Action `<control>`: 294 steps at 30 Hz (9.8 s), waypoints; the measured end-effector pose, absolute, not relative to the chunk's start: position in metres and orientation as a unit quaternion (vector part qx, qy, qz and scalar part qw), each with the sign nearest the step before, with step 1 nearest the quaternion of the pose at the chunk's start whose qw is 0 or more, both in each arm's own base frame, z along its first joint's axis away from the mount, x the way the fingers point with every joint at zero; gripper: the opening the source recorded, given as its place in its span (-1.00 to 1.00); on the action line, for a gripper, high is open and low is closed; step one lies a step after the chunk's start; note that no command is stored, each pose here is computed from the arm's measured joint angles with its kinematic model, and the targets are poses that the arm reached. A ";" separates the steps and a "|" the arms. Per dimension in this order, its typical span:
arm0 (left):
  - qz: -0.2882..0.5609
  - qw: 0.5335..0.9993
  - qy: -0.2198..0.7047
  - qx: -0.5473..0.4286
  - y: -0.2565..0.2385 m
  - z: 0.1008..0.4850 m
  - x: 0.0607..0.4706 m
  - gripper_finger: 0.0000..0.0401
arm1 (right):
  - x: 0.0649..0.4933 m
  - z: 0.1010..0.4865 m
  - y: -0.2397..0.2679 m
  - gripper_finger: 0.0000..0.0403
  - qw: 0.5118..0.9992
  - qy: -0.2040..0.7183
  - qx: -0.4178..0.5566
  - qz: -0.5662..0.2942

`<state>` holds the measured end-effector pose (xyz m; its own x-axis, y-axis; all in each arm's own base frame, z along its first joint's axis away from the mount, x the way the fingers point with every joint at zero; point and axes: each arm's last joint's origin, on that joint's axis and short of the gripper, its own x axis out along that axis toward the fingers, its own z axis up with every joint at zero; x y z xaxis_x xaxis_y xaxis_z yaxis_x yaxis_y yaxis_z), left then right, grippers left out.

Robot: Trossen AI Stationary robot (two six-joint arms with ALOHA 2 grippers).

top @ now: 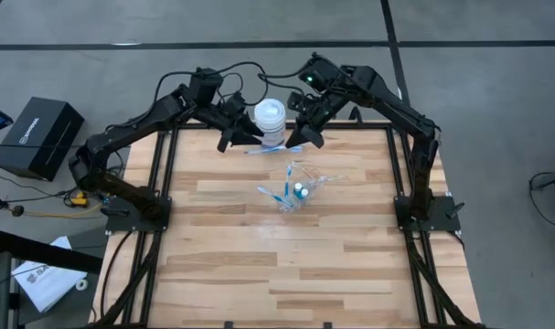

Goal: Pick & Place toothbrushing station
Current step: Put the blue toothbrush into the transparent organizer

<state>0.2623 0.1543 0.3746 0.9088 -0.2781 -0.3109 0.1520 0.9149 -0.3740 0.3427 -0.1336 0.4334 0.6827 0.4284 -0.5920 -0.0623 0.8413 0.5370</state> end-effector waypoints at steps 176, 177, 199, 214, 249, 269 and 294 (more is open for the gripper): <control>0.094 0.967 -0.172 -0.160 0.010 0.170 0.325 -1.00 | 0.240 0.537 -0.190 -0.31 0.993 0.101 0.008 -0.067; 0.094 0.968 -0.172 -0.160 0.010 0.169 0.328 -1.00 | 0.240 0.537 -0.190 -0.31 0.993 0.101 0.008 -0.066; 0.060 0.972 -0.160 -0.159 0.002 0.154 0.357 -1.00 | 0.244 0.534 -0.182 -0.33 0.992 0.120 0.002 -0.048; 0.035 0.970 -0.192 -0.142 0.010 0.171 0.368 -1.00 | 0.252 0.523 -0.189 -0.33 0.990 0.137 0.012 -0.044; 0.026 0.975 -0.094 -0.201 0.009 0.108 0.365 -1.00 | 0.254 0.524 -0.184 -0.33 0.990 0.135 0.016 -0.025; 0.044 0.973 -0.097 -0.206 0.018 0.122 0.341 -0.49 | 0.256 0.524 -0.181 -0.32 0.991 0.135 0.017 -0.019; 0.071 0.982 0.049 -0.167 0.025 0.218 0.298 -0.29 | 0.258 0.535 -0.183 -0.29 0.996 0.085 0.025 -0.028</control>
<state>0.2984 0.0246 0.2181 0.9852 0.1229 -0.1192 -0.1554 0.9341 -0.3214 0.2581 -0.1826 0.5350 0.9839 -0.0508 -0.1714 0.0594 0.9972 0.0457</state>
